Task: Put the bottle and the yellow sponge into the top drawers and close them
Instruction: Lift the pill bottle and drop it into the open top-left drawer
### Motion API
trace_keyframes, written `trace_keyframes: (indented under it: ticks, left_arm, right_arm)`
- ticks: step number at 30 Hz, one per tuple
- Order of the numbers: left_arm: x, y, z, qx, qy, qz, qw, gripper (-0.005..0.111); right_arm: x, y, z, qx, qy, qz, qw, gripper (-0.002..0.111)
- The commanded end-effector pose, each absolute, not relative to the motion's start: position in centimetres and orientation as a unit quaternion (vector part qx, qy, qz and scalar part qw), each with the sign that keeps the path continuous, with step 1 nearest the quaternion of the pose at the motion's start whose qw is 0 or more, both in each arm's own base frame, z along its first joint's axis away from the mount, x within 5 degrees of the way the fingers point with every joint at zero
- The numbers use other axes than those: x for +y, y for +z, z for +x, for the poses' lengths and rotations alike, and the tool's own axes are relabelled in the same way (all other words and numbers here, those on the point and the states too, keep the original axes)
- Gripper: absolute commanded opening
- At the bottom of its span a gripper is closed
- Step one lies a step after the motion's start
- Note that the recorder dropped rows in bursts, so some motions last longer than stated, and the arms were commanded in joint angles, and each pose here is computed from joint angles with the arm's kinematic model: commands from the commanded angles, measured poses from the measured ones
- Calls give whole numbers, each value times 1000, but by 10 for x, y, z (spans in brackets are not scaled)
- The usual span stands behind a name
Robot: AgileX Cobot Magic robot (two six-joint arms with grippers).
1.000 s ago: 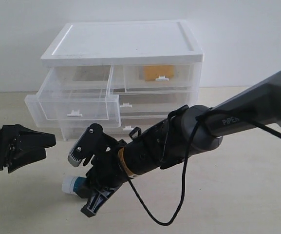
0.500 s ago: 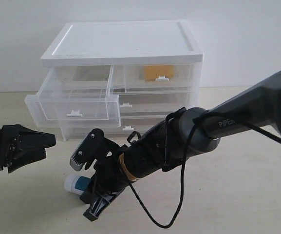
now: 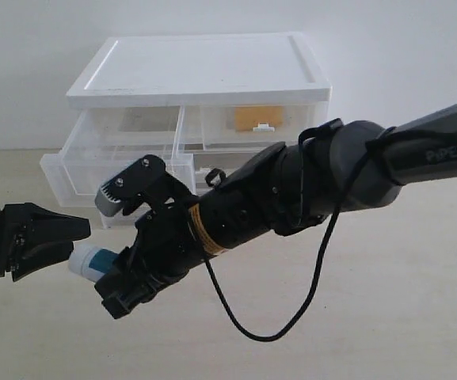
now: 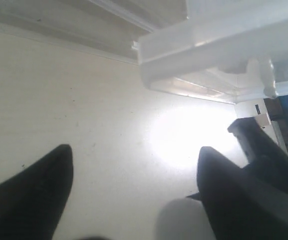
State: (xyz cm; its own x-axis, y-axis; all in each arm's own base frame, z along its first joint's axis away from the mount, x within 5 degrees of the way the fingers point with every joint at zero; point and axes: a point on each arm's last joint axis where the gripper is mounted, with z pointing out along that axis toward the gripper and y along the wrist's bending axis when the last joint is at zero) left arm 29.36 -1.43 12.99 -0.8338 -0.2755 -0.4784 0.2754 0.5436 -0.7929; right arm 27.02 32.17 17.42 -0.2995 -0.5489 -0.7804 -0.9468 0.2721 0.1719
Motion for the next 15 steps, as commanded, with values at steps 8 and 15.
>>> trace_keyframes:
  ticks: [8,15]
  left_arm:
    - [-14,132,293,828,-476,3,295,66]
    - [-14,132,293,828,-476,3,295,66]
  right_arm:
    - [312,240,261,704,341,-501,370,0]
    - [301,307,278,707,287,-415,495,0]
